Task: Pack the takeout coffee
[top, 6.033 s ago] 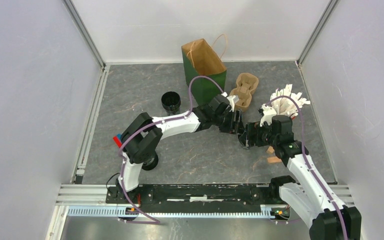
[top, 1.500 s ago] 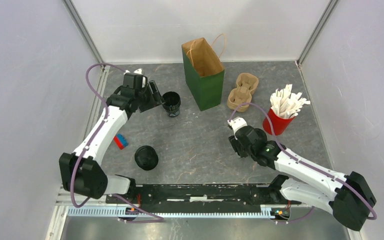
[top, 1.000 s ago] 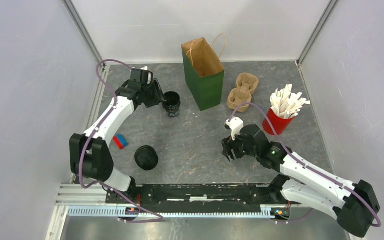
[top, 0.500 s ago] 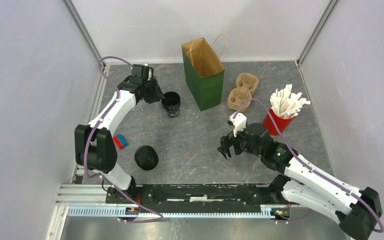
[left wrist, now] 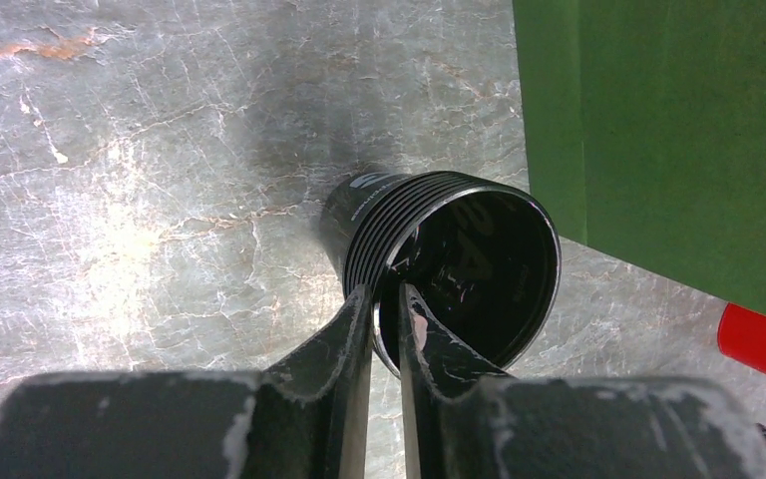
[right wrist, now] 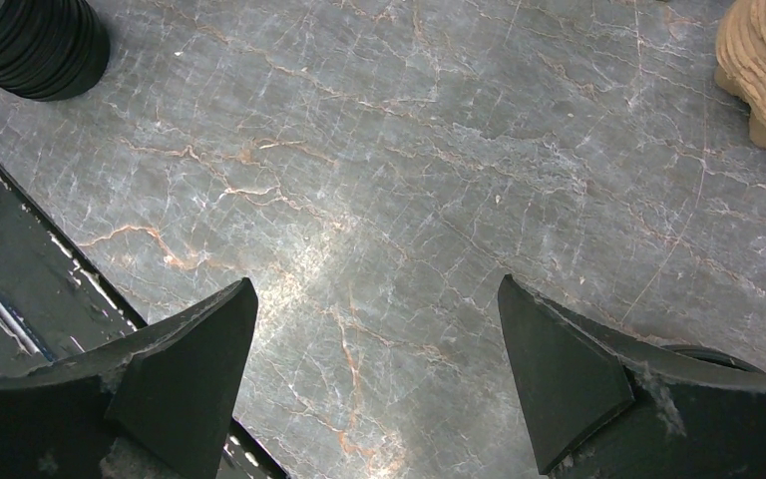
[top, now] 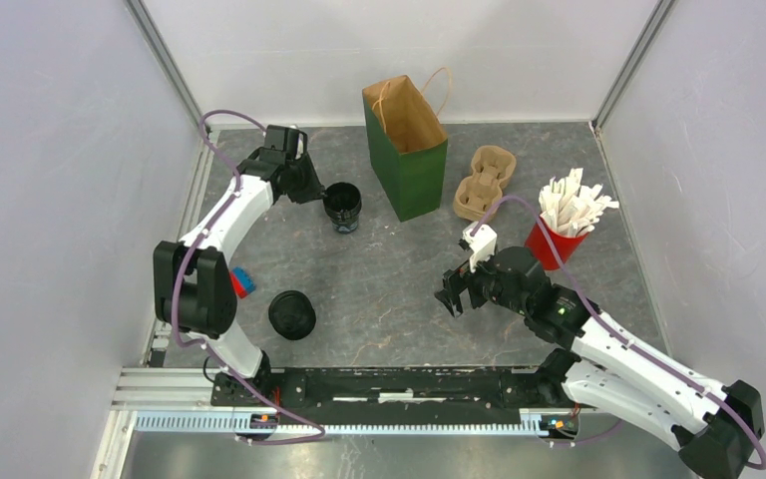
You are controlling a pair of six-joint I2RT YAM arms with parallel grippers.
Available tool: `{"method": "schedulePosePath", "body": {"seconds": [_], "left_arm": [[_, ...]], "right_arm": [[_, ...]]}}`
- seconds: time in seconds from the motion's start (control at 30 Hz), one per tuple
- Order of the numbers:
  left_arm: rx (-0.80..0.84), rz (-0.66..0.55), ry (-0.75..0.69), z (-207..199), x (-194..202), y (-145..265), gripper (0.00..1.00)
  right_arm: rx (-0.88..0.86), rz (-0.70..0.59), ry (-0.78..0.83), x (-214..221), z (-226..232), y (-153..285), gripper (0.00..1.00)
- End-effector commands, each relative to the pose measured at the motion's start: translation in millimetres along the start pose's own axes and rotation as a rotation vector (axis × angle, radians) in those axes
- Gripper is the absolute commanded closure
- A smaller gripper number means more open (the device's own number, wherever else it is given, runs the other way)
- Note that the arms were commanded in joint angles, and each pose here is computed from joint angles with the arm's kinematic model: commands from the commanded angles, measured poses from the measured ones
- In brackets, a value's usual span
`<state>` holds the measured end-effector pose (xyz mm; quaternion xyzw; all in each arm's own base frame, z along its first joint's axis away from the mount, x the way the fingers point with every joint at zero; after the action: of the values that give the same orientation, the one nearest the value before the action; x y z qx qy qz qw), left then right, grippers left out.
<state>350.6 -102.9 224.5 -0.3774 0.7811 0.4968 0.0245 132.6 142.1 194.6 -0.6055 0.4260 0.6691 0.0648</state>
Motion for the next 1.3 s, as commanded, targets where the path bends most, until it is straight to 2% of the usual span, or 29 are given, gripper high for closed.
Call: {"method": "schedulePosePath", "body": {"seconds": [0.0,0.3,1.13,1.27], "left_arm": [[0.026,-0.02,-0.046,-6.7,-10.2,6.7,0.78],[0.017,-0.001,-0.065,-6.0,-10.3,3.8,0.68],[0.018,0.04,-0.107,-3.6,-7.9,-0.2,0.7],[0.019,0.03,-0.109,-4.3,-8.8,2.4,0.75]], "right_arm": [[0.024,-0.054,-0.005,-12.8,-3.1,2.7,0.02],[0.023,-0.045,-0.004,-12.3,-3.1,0.8,0.02],[0.02,-0.028,0.0,-10.2,-3.0,-2.2,0.02],[0.02,-0.024,0.001,-9.3,-3.0,-1.9,0.02]]}}
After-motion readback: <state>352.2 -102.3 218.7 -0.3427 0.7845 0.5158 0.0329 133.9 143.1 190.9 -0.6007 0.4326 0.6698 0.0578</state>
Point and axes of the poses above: each gripper's point midway between its finger pads, its own y axis back along the fingers, its own z axis along the line the jaws close on, x = y × z, the point moved 10 cm from there along y, back along the fingers, and after that the axes turned 15 degrees about y, right-handed, at the moved point
